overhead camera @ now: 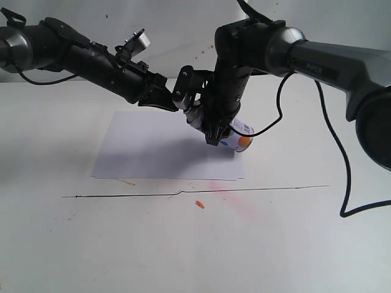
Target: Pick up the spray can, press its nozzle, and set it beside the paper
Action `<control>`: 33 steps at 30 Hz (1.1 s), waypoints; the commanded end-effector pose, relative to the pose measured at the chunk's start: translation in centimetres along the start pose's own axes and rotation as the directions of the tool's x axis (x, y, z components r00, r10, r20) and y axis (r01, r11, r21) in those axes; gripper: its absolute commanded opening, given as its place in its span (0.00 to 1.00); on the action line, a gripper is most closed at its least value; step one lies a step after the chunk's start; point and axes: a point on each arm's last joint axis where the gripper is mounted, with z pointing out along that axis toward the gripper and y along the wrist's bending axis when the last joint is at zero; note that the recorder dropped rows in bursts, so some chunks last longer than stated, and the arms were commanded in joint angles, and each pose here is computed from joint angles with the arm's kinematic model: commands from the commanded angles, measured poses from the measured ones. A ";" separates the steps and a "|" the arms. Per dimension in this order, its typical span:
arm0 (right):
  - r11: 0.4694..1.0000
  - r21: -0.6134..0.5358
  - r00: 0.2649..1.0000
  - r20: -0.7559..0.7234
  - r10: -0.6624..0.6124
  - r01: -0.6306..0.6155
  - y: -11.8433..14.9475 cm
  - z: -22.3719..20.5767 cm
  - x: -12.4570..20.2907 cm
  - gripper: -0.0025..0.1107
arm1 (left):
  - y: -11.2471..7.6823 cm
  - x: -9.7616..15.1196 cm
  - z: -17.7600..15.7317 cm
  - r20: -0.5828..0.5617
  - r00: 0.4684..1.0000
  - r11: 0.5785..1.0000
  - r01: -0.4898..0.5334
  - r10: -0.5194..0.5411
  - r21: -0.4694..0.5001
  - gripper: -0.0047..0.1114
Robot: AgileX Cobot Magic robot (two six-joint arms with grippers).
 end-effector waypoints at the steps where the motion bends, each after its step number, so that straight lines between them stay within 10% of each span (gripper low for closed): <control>1: 0.999 0.033 0.999 0.054 0.007 -0.008 -0.4 -1.2 -0.6 0.02 | -0.1 0.0 0.2 0.000 1.000 1.000 0.008 -0.008 0.011 0.06; 23: 0.998 0.060 0.998 0.065 0.008 -0.012 -0.9 -3.7 -0.4 0.02 | -1.7 -2.0 -3.3 0.107 0.993 0.996 -0.045 0.053 -0.076 0.04; 33: 0.957 -0.098 0.950 0.128 0.286 -0.275 -2.5 -6.3 2.4 0.02 | -3.9 -2.3 -8.0 0.120 0.990 0.955 -0.038 0.076 -0.293 0.04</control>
